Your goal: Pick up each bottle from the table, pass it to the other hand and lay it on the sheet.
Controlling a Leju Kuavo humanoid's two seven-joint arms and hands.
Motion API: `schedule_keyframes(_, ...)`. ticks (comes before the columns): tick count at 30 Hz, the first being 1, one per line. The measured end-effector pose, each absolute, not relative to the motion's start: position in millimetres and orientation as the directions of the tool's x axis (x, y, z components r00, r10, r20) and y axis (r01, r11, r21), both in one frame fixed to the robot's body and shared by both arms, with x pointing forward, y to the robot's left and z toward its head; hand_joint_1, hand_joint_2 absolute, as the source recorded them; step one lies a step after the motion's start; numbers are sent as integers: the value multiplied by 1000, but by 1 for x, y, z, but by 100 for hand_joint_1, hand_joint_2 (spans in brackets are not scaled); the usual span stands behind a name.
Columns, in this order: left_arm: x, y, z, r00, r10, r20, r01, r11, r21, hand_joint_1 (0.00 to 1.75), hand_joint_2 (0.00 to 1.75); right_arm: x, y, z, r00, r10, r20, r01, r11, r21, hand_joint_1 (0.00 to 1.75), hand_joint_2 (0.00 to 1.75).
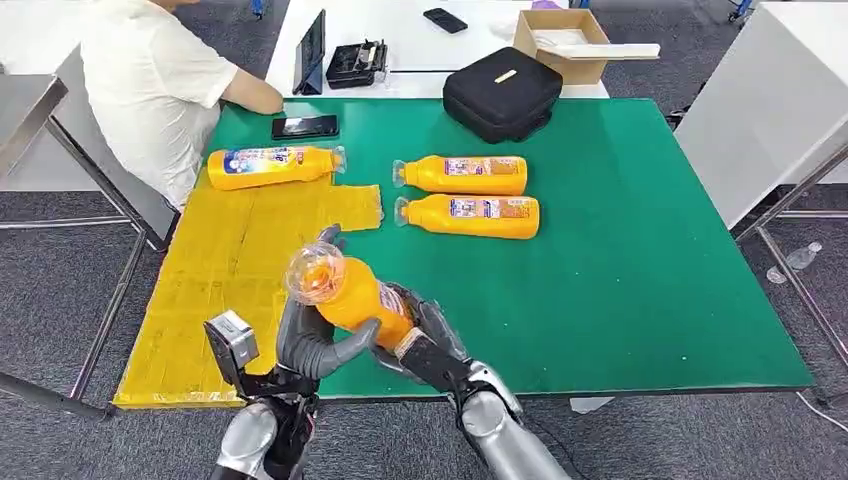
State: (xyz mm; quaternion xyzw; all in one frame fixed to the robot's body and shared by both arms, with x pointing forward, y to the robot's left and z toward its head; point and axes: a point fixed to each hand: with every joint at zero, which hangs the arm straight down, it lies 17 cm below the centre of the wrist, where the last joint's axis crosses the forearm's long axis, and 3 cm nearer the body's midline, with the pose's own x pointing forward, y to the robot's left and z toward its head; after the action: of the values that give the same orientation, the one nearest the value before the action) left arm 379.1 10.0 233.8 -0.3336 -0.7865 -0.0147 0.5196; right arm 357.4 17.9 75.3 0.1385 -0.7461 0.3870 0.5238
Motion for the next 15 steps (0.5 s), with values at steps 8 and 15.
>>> schedule_keyframes(8,382,9,234,-246,498,832,537,784,-311,175,175,357,19,73,-418,197,887,-620,652,-437,175,175)
schedule_keyframes(15,383,8,234,-251,492,834,536,788,-303,175,175,357,19,73,-418,197,887,-619,652,-437,175,175)
